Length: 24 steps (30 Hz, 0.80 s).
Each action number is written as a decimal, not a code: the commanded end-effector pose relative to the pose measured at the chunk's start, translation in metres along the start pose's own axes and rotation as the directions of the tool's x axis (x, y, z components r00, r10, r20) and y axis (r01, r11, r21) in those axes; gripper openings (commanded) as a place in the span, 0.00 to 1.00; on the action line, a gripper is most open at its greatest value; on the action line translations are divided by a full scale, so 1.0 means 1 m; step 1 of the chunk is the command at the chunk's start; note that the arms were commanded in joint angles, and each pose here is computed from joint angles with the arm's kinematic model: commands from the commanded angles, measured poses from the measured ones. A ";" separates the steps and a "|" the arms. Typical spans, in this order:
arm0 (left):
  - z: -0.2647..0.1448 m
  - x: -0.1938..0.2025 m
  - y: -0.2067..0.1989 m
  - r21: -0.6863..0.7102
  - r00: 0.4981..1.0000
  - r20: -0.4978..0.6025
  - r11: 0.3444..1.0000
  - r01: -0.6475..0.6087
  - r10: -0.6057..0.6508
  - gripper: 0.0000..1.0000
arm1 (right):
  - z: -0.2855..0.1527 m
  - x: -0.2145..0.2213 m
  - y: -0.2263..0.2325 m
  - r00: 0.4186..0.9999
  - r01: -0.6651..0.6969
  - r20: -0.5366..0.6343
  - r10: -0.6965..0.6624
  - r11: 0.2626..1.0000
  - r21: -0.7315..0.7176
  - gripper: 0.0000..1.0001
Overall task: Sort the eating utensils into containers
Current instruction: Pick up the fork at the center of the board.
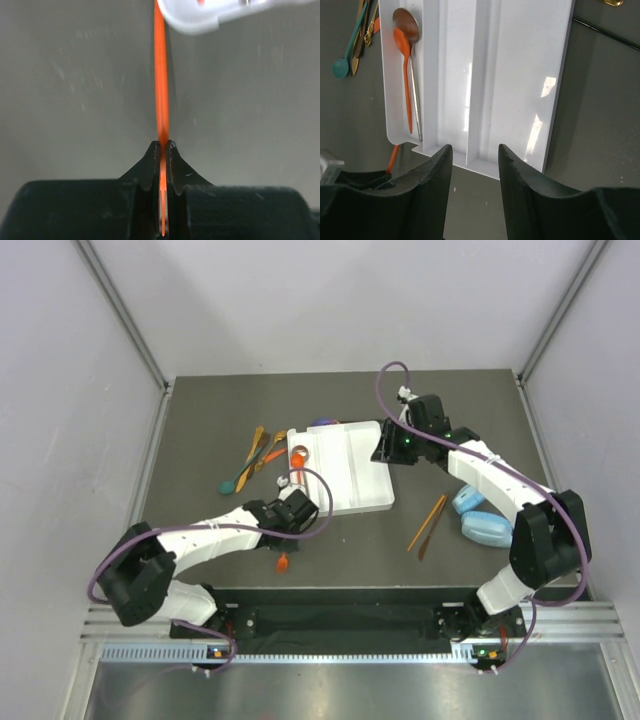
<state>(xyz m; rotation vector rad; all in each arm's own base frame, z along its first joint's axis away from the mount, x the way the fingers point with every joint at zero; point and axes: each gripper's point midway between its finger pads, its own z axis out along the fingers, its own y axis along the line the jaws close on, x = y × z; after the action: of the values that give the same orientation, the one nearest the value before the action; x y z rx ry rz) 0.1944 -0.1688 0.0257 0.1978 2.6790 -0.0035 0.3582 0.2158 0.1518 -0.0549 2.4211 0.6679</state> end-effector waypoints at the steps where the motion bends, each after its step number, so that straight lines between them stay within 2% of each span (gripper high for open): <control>1: -0.045 0.016 0.004 -0.014 0.997 -0.073 1.000 0.013 -0.014 0.00 | 0.004 -0.004 0.001 1.000 0.024 0.006 -0.023 0.999 -0.034 0.42; 7: -0.070 0.021 0.006 -0.033 0.991 -0.136 0.999 -0.018 0.013 0.00 | 0.005 0.002 0.002 0.999 0.044 -0.017 -0.045 0.997 -0.058 0.41; 10: -0.087 0.018 -0.006 0.021 0.986 -0.154 0.998 -0.053 0.056 0.00 | 0.002 0.003 0.000 0.998 0.056 -0.016 -0.057 0.997 -0.049 0.41; 13: -0.106 0.017 -0.021 0.066 0.980 -0.165 0.993 -0.102 0.112 0.00 | 0.001 0.003 -0.003 0.998 0.063 -0.012 -0.063 0.998 -0.031 0.41; 16: -0.124 0.017 -0.044 0.136 0.962 -0.159 0.970 -0.201 0.222 0.00 | 0.001 0.003 -0.006 0.998 0.059 -0.010 -0.059 0.998 -0.024 0.41; 20: -0.137 0.009 -0.076 0.213 0.897 -0.120 0.893 -0.396 0.426 0.00 | -0.001 -0.001 -0.013 0.999 0.046 0.001 -0.046 0.999 -0.013 0.40; 23: -0.117 0.004 -0.087 0.201 0.825 -0.137 0.831 -0.518 0.548 0.00 | -0.010 -0.008 -0.020 0.999 0.039 0.028 -0.039 0.999 -0.003 0.40; 24: -0.114 -0.002 -0.091 0.192 0.818 -0.123 0.822 -0.537 0.563 0.00 | -0.012 -0.009 -0.023 0.999 0.036 0.030 -0.036 0.999 0.003 0.40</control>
<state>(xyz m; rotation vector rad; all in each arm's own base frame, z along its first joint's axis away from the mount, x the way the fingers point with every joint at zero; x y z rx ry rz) 0.1227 -0.2490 0.1358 0.8074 2.7385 -0.1095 0.3545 0.2065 0.1336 -0.1068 2.4627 0.6662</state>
